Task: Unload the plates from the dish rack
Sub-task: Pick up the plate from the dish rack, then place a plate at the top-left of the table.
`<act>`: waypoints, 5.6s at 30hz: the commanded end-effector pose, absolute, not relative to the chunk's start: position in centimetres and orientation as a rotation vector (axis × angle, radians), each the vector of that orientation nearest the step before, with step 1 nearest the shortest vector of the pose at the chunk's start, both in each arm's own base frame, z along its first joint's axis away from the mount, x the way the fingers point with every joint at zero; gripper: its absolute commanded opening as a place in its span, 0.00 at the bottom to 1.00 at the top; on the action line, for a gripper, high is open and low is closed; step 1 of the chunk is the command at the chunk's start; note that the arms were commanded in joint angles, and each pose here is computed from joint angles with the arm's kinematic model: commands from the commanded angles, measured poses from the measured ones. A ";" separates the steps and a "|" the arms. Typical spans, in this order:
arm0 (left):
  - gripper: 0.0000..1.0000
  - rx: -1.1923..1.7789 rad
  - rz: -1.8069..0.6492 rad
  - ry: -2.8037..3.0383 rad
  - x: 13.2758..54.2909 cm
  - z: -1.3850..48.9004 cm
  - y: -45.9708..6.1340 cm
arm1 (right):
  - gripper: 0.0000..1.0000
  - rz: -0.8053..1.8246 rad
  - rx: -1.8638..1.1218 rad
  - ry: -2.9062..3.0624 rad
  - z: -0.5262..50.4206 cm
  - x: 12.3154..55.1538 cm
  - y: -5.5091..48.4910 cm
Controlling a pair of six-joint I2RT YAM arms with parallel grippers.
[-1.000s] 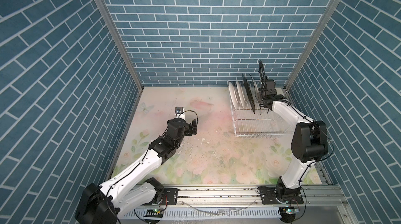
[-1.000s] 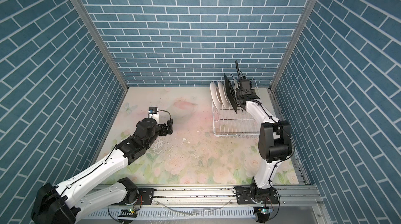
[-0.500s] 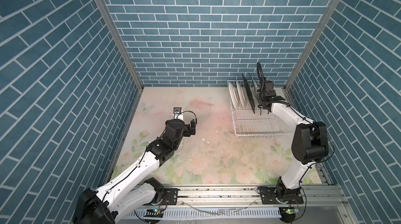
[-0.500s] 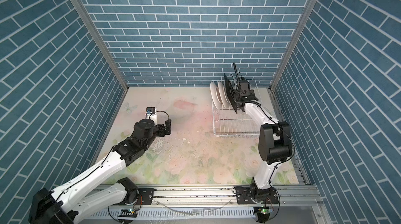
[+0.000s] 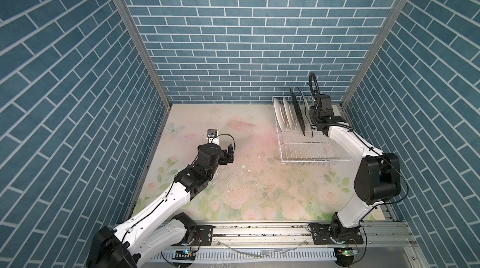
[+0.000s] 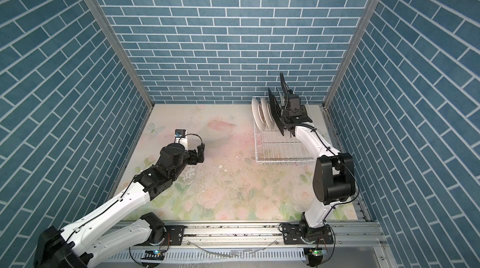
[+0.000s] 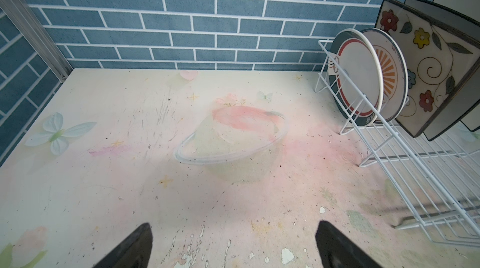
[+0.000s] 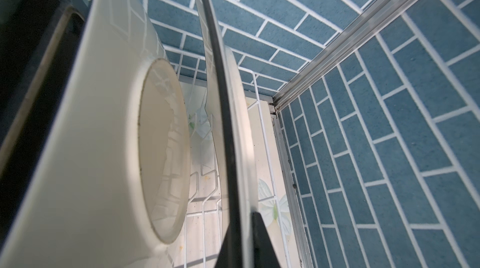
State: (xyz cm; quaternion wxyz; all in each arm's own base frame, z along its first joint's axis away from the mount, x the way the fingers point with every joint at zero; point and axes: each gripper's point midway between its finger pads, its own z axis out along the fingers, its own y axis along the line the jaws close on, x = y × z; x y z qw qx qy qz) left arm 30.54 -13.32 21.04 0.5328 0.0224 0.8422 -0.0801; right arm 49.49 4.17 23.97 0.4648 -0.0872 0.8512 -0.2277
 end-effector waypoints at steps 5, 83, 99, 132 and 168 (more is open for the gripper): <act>1.00 0.052 -0.194 2.008 29.9 21.0 -13.2 | 0.00 -0.480 -0.109 1.809 33.5 49.3 4.9; 1.00 0.143 -0.628 1.851 26.8 27.7 -18.5 | 0.00 0.533 -0.261 1.528 50.4 30.7 24.2; 0.99 0.108 -1.015 1.977 29.7 24.7 -18.8 | 0.00 1.100 -0.133 1.746 42.4 35.7 27.9; 0.95 0.192 -1.244 1.995 33.3 25.7 -20.1 | 0.00 1.536 -0.466 1.869 38.7 34.1 28.7; 0.02 0.205 -1.368 1.963 32.2 27.9 -20.9 | 0.00 1.784 -0.619 1.746 38.3 34.5 29.8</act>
